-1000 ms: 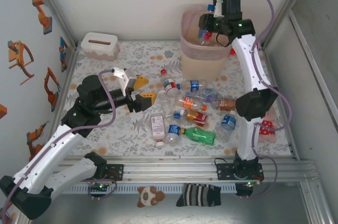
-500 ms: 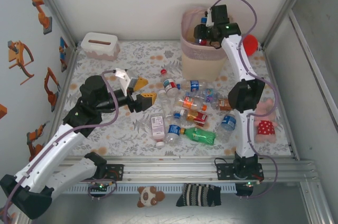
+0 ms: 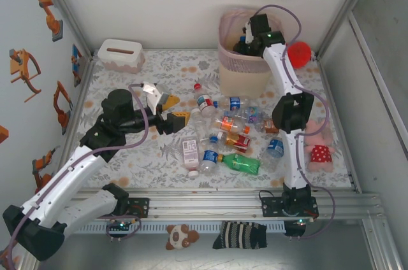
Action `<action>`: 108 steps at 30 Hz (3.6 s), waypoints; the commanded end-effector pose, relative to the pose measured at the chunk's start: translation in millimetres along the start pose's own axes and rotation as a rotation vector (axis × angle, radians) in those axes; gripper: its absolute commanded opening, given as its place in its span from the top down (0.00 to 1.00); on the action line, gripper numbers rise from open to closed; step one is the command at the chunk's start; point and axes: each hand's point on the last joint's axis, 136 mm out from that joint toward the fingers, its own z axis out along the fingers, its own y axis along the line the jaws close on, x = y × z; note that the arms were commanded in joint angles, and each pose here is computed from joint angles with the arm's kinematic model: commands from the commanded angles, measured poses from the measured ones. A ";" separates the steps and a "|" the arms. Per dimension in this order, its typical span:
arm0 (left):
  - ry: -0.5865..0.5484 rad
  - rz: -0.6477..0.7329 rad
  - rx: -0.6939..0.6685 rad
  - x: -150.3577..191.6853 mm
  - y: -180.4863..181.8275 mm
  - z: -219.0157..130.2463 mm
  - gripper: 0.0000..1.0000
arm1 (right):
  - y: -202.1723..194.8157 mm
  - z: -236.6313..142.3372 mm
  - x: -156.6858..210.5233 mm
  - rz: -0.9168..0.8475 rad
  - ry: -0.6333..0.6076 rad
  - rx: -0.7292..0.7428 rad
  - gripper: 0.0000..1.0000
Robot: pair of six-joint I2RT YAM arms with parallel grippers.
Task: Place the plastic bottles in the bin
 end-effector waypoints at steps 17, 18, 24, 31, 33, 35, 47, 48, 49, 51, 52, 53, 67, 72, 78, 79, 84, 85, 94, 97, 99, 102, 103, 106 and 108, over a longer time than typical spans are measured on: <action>-0.006 -0.005 -0.001 -2.4 2.1 1.1 0.24 | 2.4 -10.4 -7.4 0.001 -0.015 -0.011 0.31; -0.006 -0.006 0.002 -2.1 1.2 0.9 0.24 | 4.8 -17.5 -11.7 0.000 -0.031 -0.016 0.30; -0.013 -0.009 -0.004 -3.2 -0.1 -2.8 0.24 | 18.1 -62.4 -33.4 -0.001 -0.123 -0.044 0.28; 0.003 -0.037 -0.036 0.9 5.3 -3.0 0.25 | 31.7 -117.5 -52.4 -0.006 -0.225 -0.070 0.28; 0.011 -0.049 -0.045 2.8 7.3 -2.5 0.25 | 35.1 -134.0 -56.5 -0.012 -0.253 -0.075 0.28; 0.021 -0.067 -0.059 5.0 10.3 -1.3 0.26 | 38.5 -149.9 -58.6 -0.017 -0.276 -0.079 0.28; 0.142 -0.238 -0.253 30.5 39.4 11.5 0.28 | 52.3 -235.0 -46.0 -0.031 -0.359 -0.103 0.30; 0.160 -0.254 -0.274 34.7 40.7 13.1 0.28 | 52.1 -239.6 -42.9 -0.029 -0.359 -0.103 0.30; 0.181 -0.270 -0.298 40.1 42.5 13.6 0.29 | 52.2 -243.7 -40.2 -0.030 -0.362 -0.102 0.30; 0.228 -0.309 -0.364 52.9 47.4 14.5 0.30 | 52.1 -253.3 -32.7 -0.025 -0.364 -0.102 0.30; 0.251 -0.324 -0.389 59.6 48.5 14.8 0.30 | 52.1 -256.3 -28.9 -0.024 -0.363 -0.102 0.30; 0.273 -0.347 -0.419 67.0 49.9 14.8 0.30 | 52.2 -259.0 -24.2 -0.022 -0.361 -0.102 0.30; 0.534 -0.506 -0.654 164.6 42.8 22.0 0.32 | 42.8 -258.0 25.3 0.009 -0.308 -0.098 0.29; 0.571 -0.569 -0.707 185.7 38.0 31.4 0.28 | 41.5 -253.8 33.2 0.011 -0.295 -0.101 0.29; 0.661 -0.649 -0.752 216.5 26.9 39.6 0.25 | 39.3 -243.0 43.0 0.009 -0.260 -0.101 0.29; 0.672 -0.658 -0.757 220.7 25.0 41.2 0.25 | 39.6 -242.0 44.2 0.009 -0.258 -0.103 0.29; 0.762 -0.734 -0.822 247.5 22.0 42.0 0.21 | 35.6 -238.5 52.0 0.006 -0.252 -0.090 0.29; 0.784 -0.745 -0.830 252.6 20.9 43.0 0.20 | 35.4 -237.6 53.2 0.005 -0.249 -0.090 0.29; 0.867 -0.777 -0.834 272.3 16.1 52.6 0.18 | 36.5 -236.5 57.0 0.005 -0.240 -0.101 0.29; 0.883 -0.776 -0.843 277.9 16.4 51.7 0.18 | 35.9 -234.6 58.7 0.008 -0.234 -0.101 0.29; 0.896 -0.782 -0.847 281.9 16.1 50.7 0.19 | 35.9 -233.7 59.9 0.009 -0.231 -0.101 0.29; 0.914 -0.788 -0.849 286.2 14.5 48.8 0.21 | 36.1 -232.7 61.1 0.010 -0.228 -0.104 0.29; 0.914 -0.788 -0.846 286.5 14.2 48.7 0.21 | 35.8 -232.5 61.4 0.012 -0.228 -0.104 0.29; 0.924 -0.789 -0.845 289.5 13.1 46.2 0.23 | 35.9 -232.1 63.5 0.014 -0.227 -0.107 0.29; 0.931 -0.787 -0.844 291.2 12.6 45.0 0.24 | 35.0 -231.4 65.8 0.018 -0.224 -0.105 0.29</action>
